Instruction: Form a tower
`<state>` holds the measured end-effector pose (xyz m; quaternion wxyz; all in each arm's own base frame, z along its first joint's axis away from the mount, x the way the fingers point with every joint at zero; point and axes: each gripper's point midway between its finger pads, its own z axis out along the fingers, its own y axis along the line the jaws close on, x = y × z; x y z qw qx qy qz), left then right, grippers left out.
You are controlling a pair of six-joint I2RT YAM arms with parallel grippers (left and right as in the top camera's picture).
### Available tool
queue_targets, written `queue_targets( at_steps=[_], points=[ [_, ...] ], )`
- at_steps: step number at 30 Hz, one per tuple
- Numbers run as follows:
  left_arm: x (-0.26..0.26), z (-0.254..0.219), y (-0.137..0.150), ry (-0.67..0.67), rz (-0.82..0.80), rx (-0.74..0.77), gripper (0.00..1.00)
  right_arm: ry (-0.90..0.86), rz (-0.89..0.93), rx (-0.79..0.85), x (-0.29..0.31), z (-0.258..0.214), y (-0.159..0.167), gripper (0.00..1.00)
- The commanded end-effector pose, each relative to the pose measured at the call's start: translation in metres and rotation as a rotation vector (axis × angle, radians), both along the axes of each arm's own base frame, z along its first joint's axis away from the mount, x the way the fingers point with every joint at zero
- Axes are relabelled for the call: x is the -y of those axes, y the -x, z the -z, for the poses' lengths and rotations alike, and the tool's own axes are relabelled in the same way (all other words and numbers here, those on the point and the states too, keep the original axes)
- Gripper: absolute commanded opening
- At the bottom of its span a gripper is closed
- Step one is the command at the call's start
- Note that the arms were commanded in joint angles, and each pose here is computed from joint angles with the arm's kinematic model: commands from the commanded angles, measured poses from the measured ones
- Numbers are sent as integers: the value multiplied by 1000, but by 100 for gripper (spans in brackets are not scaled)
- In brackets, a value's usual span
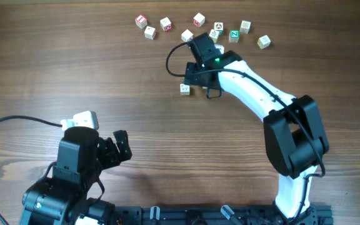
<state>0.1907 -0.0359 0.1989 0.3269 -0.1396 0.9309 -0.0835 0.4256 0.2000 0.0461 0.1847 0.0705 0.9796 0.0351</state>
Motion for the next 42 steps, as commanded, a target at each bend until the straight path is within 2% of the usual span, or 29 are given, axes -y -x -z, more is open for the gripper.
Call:
queue_targets(
  at_steps=[1,3,5,7,8,14,19,21,22,23,24,26,27,31,35,39,42],
  points=[
    [-2,0,0,-7,-7,4,100,5,-20,-27,3,21,-9,99],
    [-2,0,0,-7,-7,4,100,13,-26,-55,2,40,-8,99],
    [-2,0,0,-7,-7,4,100,13,-24,-58,2,43,-8,91],
    [-2,0,0,-7,-7,4,100,10,-33,-50,1,42,-10,81],
    [-2,0,0,-7,-7,4,100,11,-40,-46,1,42,-11,63],
    [-2,0,0,-7,-7,4,100,26,-89,-36,0,42,-13,39],
    [-2,0,0,-7,-7,4,100,27,-121,-29,-2,41,-14,35],
    [-2,0,0,-7,-7,4,100,13,-119,-33,-4,41,-14,39],
    [-2,0,0,-7,-7,4,100,12,-117,-32,-4,41,-14,48],
    [-2,0,0,-7,-7,4,100,11,-111,-33,-4,41,-14,51],
    [-2,0,0,-7,-7,4,100,6,-95,-37,-4,41,-13,71],
    [-2,0,0,-7,-7,4,100,6,-93,-39,-4,41,-12,93],
    [-2,0,0,-7,-7,4,100,5,-70,-45,-2,42,-11,99],
    [-2,0,0,-7,-7,4,100,1,-45,-60,-1,43,-8,99],
    [-2,0,0,-7,-7,4,100,2,-43,-62,-1,43,-8,60],
    [-2,0,0,-7,-7,4,100,9,-40,-58,1,43,-9,41],
    [-2,0,0,-7,-7,4,100,14,-37,-53,2,43,-10,36]
  ],
)
